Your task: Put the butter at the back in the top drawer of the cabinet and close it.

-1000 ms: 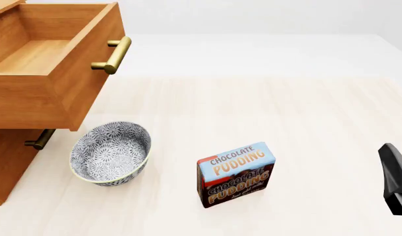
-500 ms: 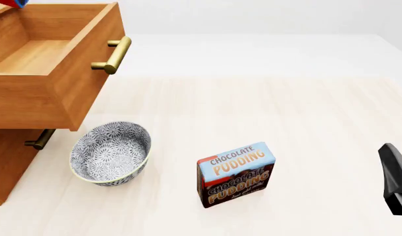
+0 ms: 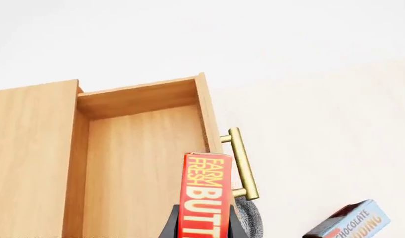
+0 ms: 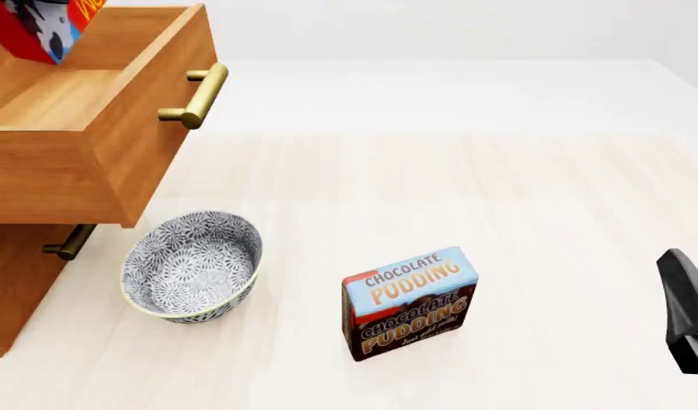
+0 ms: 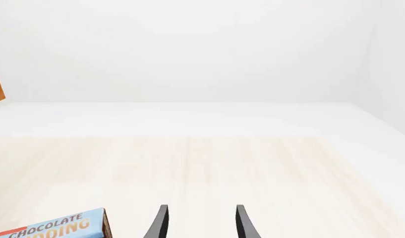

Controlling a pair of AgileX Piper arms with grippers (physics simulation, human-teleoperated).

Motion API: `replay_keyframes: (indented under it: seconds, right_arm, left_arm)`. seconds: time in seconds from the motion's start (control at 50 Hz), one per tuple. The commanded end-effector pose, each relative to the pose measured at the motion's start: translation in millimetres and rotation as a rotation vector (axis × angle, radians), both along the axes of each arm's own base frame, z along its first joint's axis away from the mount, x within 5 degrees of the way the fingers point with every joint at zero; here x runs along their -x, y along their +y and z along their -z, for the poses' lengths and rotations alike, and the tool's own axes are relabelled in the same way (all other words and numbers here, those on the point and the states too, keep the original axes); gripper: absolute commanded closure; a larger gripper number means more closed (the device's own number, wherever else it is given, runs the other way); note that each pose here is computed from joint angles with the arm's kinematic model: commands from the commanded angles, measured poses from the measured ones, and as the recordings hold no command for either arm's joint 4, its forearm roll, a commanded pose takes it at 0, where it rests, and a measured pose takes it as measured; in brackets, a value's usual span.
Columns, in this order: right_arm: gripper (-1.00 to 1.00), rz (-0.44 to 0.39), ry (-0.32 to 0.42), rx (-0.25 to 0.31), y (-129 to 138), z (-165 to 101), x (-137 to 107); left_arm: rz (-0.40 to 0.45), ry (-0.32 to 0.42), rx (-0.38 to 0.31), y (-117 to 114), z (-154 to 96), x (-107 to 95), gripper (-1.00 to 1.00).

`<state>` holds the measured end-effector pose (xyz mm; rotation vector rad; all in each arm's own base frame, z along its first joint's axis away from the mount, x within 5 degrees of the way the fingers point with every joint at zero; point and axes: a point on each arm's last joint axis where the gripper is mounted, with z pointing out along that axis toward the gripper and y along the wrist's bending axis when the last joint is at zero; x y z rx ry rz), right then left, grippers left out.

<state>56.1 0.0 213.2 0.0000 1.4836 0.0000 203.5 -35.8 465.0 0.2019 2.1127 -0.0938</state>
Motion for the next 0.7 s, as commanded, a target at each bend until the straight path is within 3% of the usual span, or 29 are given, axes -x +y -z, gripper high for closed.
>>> replay_keyframes:
  seconds: [0.02,0.7]
  right_arm:
    - [-1.0,0.0,0.0,0.0,0,0,0]
    - [-1.0,0.0,0.0,0.0,0,0,0]
  left_arm:
    - [-0.028,0.005,0.003,4,10,-8,1.0]
    - [-0.085,0.055,0.012,13,31,-23,1.0]
